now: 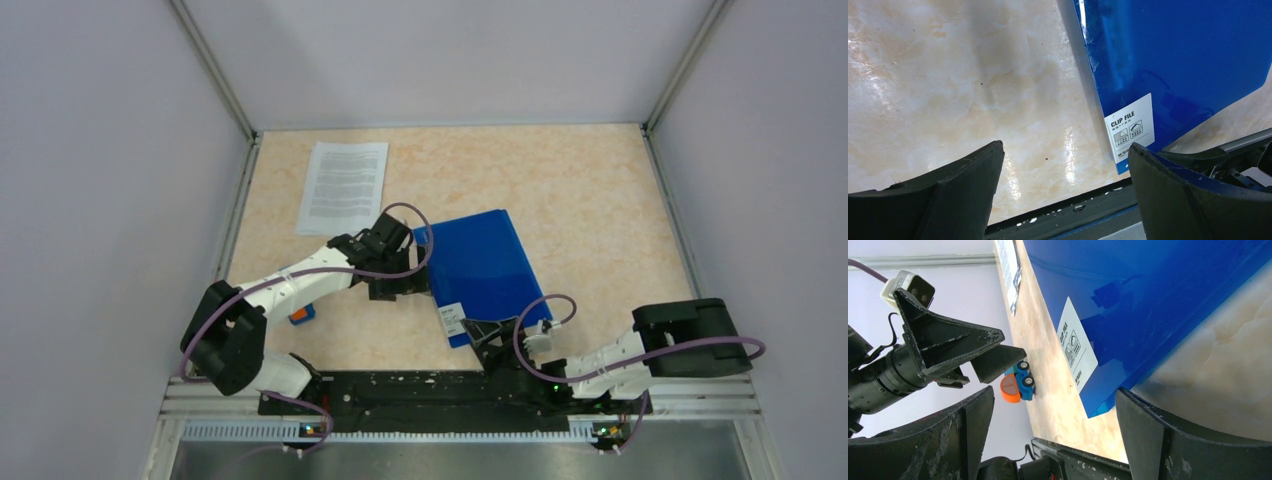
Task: Put the files into the folder
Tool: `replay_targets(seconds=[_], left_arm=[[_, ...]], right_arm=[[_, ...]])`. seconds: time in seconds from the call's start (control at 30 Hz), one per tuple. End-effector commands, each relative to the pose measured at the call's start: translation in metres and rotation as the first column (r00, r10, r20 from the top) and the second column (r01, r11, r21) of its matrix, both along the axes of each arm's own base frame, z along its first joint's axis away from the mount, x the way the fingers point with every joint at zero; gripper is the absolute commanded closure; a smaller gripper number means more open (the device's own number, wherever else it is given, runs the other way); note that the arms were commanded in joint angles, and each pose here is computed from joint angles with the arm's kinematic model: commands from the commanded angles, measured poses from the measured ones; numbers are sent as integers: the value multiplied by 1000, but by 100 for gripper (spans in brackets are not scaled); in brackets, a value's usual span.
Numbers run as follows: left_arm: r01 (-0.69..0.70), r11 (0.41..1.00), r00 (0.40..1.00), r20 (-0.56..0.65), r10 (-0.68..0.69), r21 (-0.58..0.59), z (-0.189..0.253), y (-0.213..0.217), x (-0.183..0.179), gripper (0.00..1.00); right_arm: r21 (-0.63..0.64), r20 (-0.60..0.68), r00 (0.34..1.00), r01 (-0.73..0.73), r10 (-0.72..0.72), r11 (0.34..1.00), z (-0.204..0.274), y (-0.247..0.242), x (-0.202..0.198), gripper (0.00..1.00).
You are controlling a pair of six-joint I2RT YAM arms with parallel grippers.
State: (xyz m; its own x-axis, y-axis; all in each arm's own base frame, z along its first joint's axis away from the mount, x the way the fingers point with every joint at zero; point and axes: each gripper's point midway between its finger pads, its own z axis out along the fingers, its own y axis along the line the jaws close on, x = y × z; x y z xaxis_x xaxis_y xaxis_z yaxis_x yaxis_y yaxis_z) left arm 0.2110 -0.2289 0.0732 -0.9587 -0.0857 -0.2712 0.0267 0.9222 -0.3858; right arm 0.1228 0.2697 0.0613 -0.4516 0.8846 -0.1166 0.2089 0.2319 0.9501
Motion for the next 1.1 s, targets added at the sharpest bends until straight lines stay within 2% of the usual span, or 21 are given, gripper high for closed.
replay_targets(seconds=[0.0,0.4,0.63,0.87,1.07], left_arm=[[9,1000,1000,27,-8,-25,4,-6,8,1],[10,1000,1000,22,-10,-20,-1,-6,8,1],[13,1000,1000,17,-13,-16,-4,-4,6,1],[14,1000,1000,16,-13,-10,-6,-3,5,1],[8,1000,1000,22,-8,-8,-3,1,7,1]], right_arm=[[285,-121,990,103,-71,953,23,7,3,11],[323,-106,988,141,-112,936,22,8,9,12],[377,-88,987,159,-135,913,21,9,14,15],[419,-65,987,160,-147,894,16,9,16,28],[433,-6,987,146,-159,889,20,5,21,47]])
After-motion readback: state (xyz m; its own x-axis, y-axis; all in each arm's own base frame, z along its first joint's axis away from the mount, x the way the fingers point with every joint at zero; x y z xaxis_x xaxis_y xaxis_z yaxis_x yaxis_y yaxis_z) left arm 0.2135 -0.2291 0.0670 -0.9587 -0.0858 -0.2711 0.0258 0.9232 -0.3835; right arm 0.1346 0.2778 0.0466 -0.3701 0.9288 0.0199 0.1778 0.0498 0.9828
